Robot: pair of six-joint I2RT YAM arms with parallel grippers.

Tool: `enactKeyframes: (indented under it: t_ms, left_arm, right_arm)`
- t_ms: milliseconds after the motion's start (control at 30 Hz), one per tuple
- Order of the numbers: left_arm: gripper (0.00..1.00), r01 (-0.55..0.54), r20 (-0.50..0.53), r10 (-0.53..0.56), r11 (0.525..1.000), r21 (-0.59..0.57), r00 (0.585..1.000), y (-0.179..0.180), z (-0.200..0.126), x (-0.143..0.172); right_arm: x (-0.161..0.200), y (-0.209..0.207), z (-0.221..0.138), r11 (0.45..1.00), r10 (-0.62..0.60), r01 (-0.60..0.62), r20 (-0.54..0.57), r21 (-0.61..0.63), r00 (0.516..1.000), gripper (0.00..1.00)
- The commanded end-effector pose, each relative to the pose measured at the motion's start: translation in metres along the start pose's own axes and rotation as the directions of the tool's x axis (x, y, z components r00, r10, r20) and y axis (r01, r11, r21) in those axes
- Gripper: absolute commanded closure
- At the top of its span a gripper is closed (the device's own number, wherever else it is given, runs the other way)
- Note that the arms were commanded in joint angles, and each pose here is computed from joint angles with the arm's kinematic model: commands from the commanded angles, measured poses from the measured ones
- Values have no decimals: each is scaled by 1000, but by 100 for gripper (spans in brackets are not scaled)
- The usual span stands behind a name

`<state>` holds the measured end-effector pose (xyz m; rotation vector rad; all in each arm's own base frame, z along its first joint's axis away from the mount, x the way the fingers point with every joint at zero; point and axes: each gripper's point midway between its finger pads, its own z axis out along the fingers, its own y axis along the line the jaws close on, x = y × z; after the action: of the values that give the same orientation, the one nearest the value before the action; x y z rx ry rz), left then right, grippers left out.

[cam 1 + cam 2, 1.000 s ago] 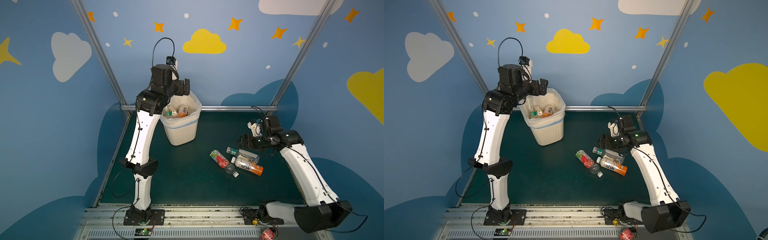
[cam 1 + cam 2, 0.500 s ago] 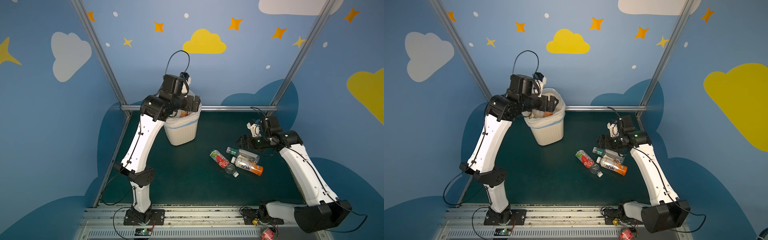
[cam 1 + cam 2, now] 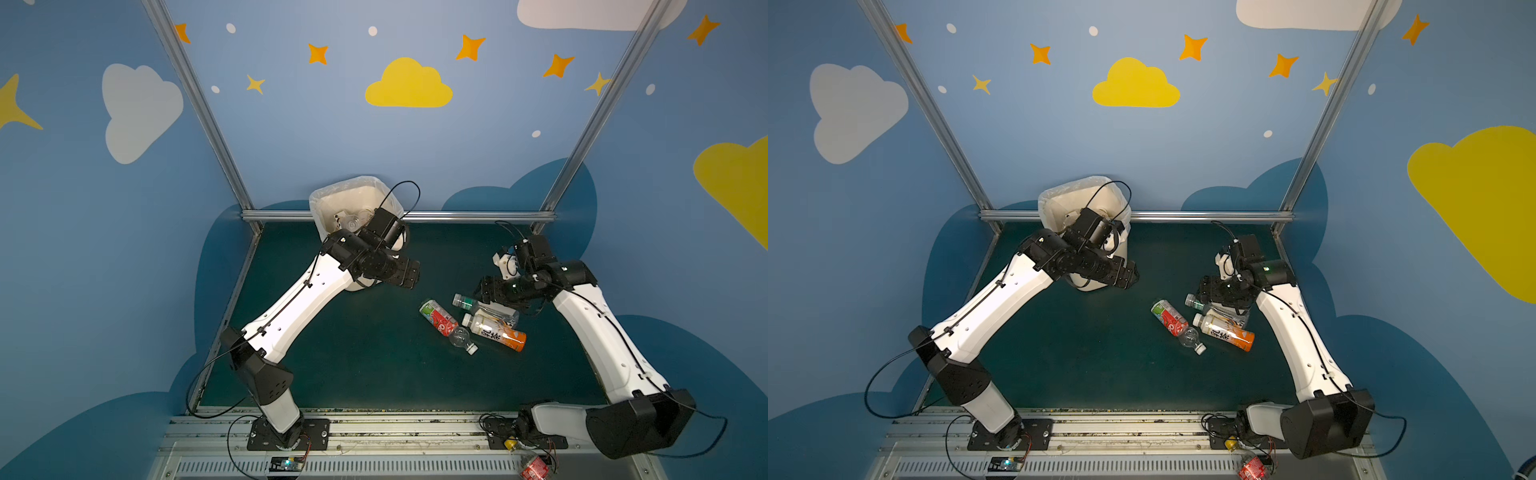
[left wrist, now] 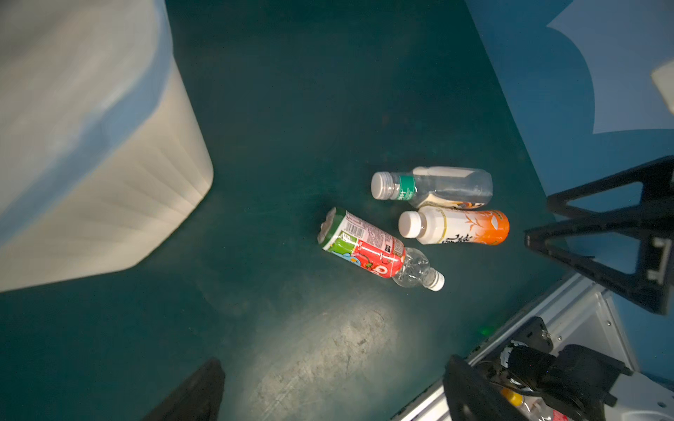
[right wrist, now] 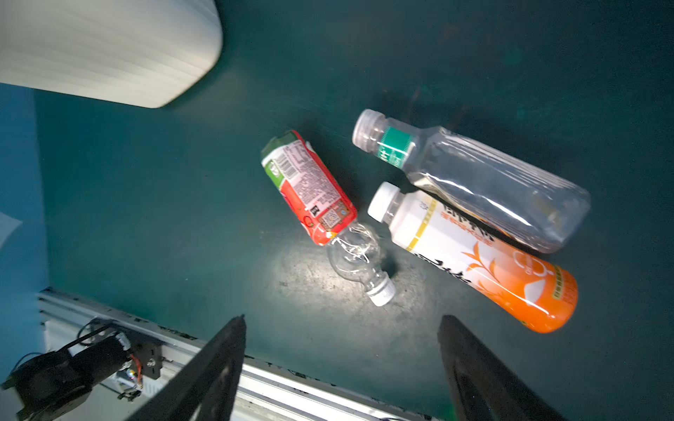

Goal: Throw the plastic bottles in the bin
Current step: Throw the plastic bottle into the trash bin, then pick up the plastic bottle from the center of the table.

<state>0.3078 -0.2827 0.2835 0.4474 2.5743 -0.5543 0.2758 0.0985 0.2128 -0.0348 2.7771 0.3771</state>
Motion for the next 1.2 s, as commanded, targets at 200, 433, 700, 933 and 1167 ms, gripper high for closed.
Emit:
enactKeyframes:
  t_ms: [200,433,700,933,1167]
  left_arm:
    - [5,128,-69,-127,992,12,989,10,17,54]
    - [0,250,-23,-250,968,-3,968,32,26,86]
    - [0,327,51,-324,942,-73,945,59,21,99]
    - [0,500,270,-459,860,-103,846,98,-4,99]
    - [0,642,317,-578,751,-155,752,146,-26,126]
  right_arm:
    - [28,7,11,999,-33,26,-168,-42,985,27]
    - [52,37,32,989,-125,102,-226,-109,966,25]
    - [62,54,54,979,-191,163,-261,-125,946,24]
    - [71,58,79,967,-255,239,-308,-89,916,23]
    - [69,50,107,956,-282,293,-343,-21,896,17]
